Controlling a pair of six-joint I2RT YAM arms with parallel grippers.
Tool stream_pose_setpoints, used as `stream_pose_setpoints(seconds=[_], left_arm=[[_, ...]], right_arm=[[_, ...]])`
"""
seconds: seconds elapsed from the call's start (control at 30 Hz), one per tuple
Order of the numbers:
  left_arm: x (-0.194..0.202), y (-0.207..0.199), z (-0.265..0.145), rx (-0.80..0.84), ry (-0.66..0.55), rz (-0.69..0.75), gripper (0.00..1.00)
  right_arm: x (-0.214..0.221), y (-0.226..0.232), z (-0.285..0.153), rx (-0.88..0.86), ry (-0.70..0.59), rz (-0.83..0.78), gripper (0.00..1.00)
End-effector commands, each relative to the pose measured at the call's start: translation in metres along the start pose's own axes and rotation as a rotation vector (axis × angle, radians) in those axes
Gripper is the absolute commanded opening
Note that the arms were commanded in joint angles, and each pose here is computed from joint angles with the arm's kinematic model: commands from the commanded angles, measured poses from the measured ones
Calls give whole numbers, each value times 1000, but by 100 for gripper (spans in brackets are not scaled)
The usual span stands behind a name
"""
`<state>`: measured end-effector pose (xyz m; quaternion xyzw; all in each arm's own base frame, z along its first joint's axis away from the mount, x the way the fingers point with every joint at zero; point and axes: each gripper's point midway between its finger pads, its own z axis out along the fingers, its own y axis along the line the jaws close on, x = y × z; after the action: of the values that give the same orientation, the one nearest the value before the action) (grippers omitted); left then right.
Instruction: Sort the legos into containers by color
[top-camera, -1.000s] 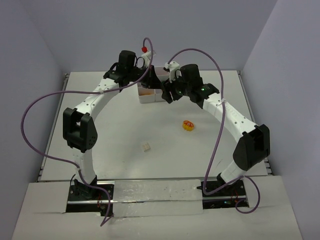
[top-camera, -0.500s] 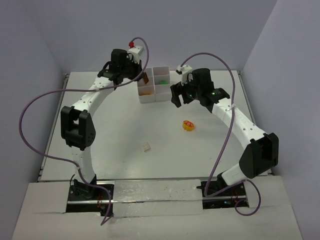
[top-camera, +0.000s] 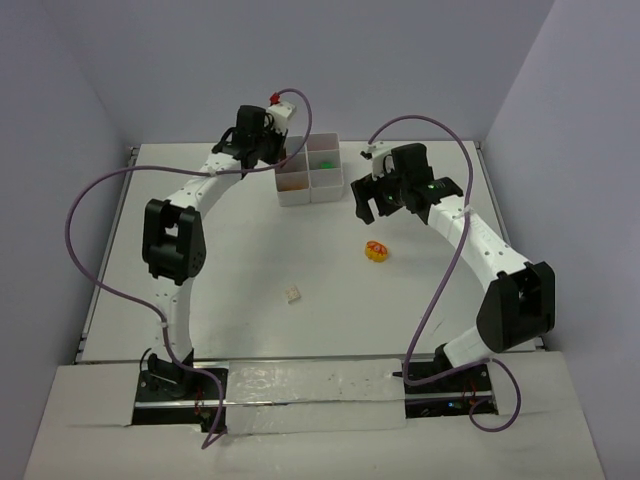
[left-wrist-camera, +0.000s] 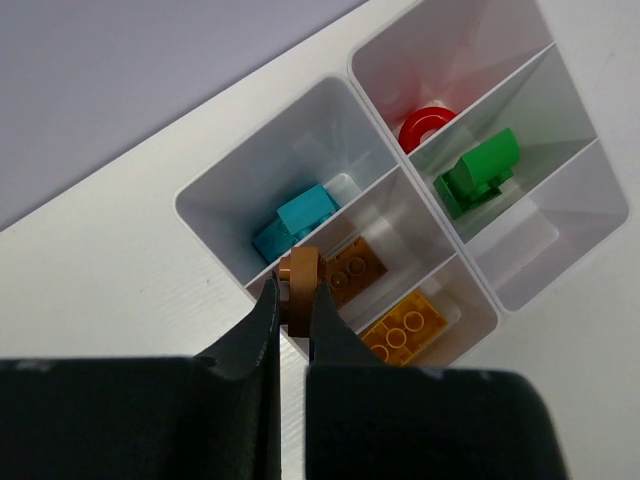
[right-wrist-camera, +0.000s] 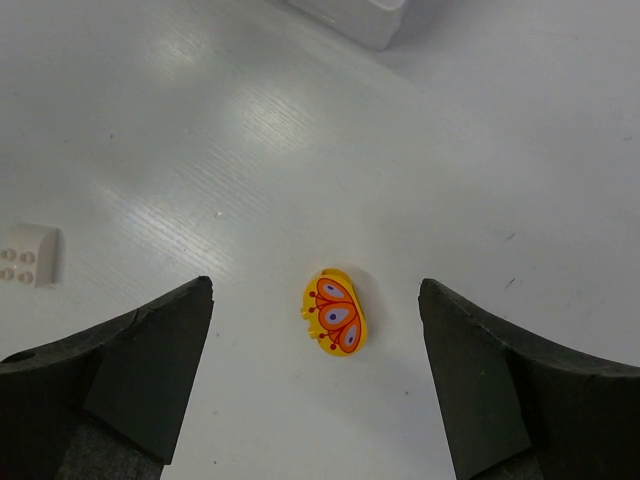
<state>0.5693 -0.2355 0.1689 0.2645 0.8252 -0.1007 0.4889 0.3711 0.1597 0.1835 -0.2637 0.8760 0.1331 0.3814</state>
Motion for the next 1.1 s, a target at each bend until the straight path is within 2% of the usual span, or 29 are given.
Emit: stream_pose_setpoints(seconds=[0.0,0.07,0.17,0.2,0.27,0.4,0.53,0.6,0.73,0.87,1.07], left_arm=[[-37,-11,-8,35,-92,40,1],[-33,-17,-8,51,-81,37,7],[-26,-24,-10,66,-62,35,29],[-26,-24,-10,66,-62,35,30],[-25,-26,-14,70,-57,30,46],[-31,-28,-23,82,-71,30,60],[-53,-44,-49,171,-158,41,67],[-69,-69,-70,314,-233,48,69],[-81,-101,-99,468,-271,7,69],[-84,-114,-117,534,-276,-89,69],[-74,-115,-133,528,-255,-96,73]], right_arm=[[-4,-6,1,14,-5,-10,91],[-4,-8,2,19,-5,-8,91],[-3,-9,3,16,0,-2,91],[-3,-10,3,17,0,-1,91],[-1,-10,2,16,2,4,91],[2,-14,1,19,4,33,91],[8,-27,-4,19,-2,112,91],[12,-32,-9,8,-8,148,91],[24,-36,-17,-6,8,128,91],[55,-32,-11,-20,129,73,90],[104,-34,12,-3,329,-40,89]])
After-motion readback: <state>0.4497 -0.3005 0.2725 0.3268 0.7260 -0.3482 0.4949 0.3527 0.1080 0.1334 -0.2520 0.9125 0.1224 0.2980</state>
